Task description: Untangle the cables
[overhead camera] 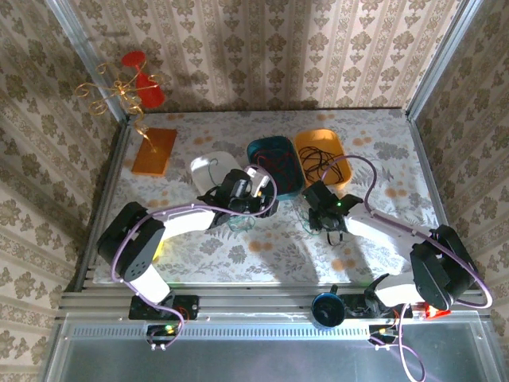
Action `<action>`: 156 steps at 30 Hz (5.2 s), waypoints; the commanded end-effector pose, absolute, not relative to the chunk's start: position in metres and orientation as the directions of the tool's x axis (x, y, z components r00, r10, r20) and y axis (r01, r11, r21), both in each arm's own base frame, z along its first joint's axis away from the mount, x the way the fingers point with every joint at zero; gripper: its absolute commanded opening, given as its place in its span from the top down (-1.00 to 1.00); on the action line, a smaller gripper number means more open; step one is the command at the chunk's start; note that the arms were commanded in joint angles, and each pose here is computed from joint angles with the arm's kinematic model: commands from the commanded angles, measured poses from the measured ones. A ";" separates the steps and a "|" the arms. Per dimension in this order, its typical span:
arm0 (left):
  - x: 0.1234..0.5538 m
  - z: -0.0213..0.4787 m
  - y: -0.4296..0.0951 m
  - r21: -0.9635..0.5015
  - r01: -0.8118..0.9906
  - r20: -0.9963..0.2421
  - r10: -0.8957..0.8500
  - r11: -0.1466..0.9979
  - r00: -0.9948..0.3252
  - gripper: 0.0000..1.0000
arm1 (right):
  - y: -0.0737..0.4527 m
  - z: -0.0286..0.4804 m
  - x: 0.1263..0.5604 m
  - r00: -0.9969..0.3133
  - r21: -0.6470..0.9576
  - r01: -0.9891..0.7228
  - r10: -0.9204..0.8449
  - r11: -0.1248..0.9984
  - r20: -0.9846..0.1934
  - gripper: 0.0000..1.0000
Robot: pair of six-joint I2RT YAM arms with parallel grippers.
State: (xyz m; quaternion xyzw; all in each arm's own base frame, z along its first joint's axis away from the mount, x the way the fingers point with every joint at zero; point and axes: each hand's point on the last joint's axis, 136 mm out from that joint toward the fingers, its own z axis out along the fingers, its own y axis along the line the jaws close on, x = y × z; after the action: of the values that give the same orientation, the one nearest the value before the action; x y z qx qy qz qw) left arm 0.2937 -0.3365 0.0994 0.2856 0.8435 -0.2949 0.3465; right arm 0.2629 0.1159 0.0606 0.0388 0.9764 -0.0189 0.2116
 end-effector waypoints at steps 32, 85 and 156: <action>0.281 0.093 -0.098 -0.282 -0.277 -0.576 -0.393 0.919 -0.717 -0.47 | 0.151 0.076 0.283 -0.875 0.154 -0.038 0.042 0.987 -0.483 0.27; 0.379 0.180 -0.123 -0.153 0.074 -0.714 -0.059 0.985 -0.697 -0.63 | 0.318 0.064 0.235 -0.700 0.205 -0.700 -0.602 0.684 -0.384 0.00; 0.305 0.155 -0.266 -0.593 0.533 -0.691 -0.041 0.604 -0.722 1.00 | 0.226 0.161 0.367 -0.759 0.700 -0.018 0.446 0.714 -0.475 1.00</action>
State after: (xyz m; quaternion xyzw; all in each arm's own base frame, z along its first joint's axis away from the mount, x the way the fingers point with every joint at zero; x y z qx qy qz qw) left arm 0.2973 -0.2807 0.1626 0.1776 0.8157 -0.4378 0.3337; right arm 0.3370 0.2533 0.1567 0.0515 0.8733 0.3894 0.2882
